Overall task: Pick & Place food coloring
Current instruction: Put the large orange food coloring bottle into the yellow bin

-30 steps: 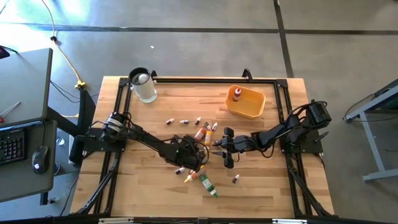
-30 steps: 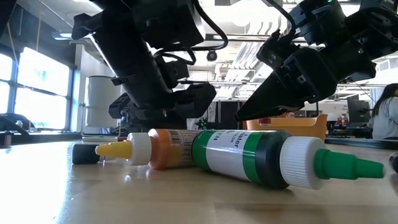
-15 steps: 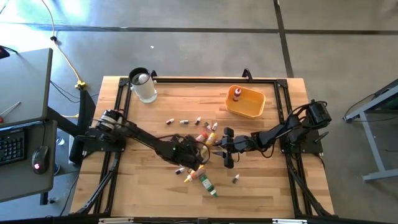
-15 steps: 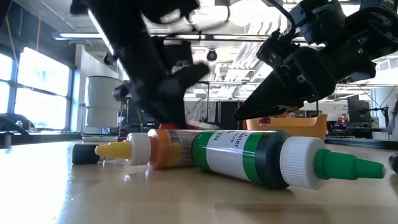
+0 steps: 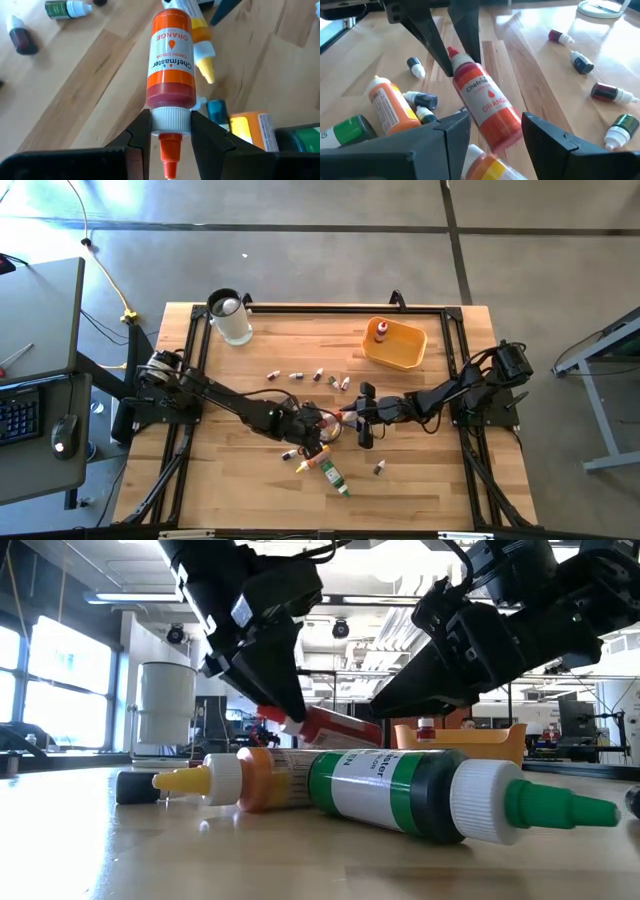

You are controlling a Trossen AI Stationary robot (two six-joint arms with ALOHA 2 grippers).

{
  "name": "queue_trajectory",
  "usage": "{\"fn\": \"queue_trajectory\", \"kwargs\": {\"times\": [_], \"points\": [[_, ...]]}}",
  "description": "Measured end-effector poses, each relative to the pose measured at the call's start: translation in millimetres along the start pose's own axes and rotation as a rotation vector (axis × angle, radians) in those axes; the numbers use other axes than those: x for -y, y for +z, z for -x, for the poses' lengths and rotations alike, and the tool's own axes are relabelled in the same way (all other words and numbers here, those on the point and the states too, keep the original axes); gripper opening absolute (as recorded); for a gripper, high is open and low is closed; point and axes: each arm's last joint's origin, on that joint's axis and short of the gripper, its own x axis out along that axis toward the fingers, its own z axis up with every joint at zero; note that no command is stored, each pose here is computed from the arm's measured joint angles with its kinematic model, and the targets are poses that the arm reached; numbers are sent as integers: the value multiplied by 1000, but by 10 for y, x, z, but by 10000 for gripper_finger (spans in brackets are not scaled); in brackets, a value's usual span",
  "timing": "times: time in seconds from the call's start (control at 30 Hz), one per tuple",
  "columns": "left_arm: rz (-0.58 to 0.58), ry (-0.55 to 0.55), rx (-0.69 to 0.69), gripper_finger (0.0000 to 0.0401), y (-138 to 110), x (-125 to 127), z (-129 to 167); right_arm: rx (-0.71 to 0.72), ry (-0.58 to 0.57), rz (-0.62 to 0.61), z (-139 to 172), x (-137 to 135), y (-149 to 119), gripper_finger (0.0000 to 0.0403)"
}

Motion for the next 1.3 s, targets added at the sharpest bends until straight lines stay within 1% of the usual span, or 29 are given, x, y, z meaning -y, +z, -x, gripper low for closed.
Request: {"fn": "queue_trajectory", "kwargs": {"times": [0.13, 0.23, 0.47, 0.7, 0.87, 1.0, 1.13, 1.3], "points": [[-27, -22, 37, 93, 54, 34, 26, -4, 0, 1, 0, 1, -4, 171], [-50, -40, 74, 93, 171, 75, 125, -12, 2, 3, 0, 1, -11, 171], [-101, -46, 149, 93, 356, 150, 243, -25, 4, 5, 1, 1, -24, 171], [-105, -50, 141, 93, 356, 152, 249, -24, -3, 5, 0, 5, -23, 171], [-103, -23, 158, 93, 361, 145, 250, -16, -11, 6, 0, 6, -16, 171], [-108, -20, 160, 93, 362, 144, 250, -12, -11, 66, 23, 6, 15, 171], [-109, -17, 160, 93, 362, 141, 249, -10, -6, 107, 168, 11, 170, 171], [-92, 3, 162, 93, 424, 64, 208, -15, -13, 111, 570, 58, 459, 171]]}}
